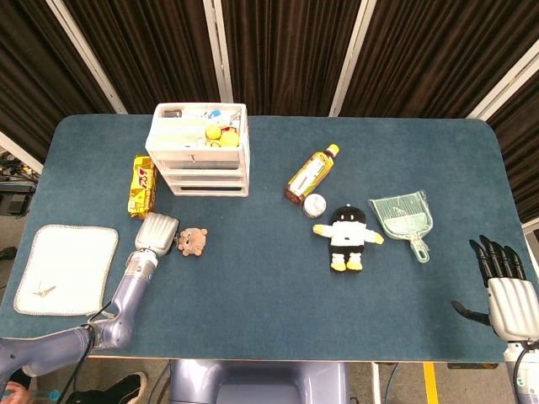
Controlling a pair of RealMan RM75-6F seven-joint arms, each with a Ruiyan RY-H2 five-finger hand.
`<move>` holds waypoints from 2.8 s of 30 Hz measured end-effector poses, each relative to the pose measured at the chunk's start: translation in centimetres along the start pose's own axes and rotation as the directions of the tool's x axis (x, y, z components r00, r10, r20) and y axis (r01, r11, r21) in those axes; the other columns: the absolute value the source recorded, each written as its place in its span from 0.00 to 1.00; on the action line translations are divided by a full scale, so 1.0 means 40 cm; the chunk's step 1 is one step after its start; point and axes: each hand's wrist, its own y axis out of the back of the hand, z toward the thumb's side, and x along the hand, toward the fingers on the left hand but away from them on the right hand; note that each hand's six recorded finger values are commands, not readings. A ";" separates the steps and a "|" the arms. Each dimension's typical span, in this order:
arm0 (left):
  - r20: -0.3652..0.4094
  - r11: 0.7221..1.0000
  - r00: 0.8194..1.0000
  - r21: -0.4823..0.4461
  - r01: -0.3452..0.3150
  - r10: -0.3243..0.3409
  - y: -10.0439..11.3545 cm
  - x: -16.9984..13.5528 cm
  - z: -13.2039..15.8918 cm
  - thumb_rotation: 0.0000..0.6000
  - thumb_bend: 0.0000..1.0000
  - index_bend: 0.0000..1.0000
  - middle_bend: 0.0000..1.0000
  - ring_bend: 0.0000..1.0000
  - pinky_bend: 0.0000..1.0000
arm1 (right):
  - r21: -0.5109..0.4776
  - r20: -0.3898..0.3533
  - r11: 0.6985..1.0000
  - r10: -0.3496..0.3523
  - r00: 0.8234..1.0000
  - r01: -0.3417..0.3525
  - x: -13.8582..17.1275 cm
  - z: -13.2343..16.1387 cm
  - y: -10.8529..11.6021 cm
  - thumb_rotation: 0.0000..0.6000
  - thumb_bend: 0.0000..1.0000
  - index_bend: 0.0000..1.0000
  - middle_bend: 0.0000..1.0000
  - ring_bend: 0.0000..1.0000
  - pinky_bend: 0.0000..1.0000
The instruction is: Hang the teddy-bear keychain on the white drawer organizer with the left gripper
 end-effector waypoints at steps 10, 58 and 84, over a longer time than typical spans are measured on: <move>0.000 1.000 1.000 0.004 -0.012 0.012 0.007 -0.007 -0.011 1.00 0.45 0.60 0.98 0.85 0.71 | -0.011 0.000 1.000 -0.007 1.000 0.007 0.003 0.000 0.004 1.00 0.04 0.02 0.00 0.00 0.00; 0.195 0.816 0.829 0.165 -0.554 0.524 0.448 0.006 -0.022 1.00 0.45 0.63 0.98 0.85 0.71 | -0.029 0.002 0.999 -0.013 1.000 0.013 0.000 0.000 0.003 1.00 0.04 0.02 0.00 0.00 0.00; 0.164 0.834 0.850 0.170 -0.525 0.501 0.435 0.035 -0.023 1.00 0.44 0.62 0.98 0.85 0.71 | -0.021 -0.006 1.000 -0.013 1.000 0.013 0.003 0.005 0.001 1.00 0.04 0.02 0.00 0.00 0.00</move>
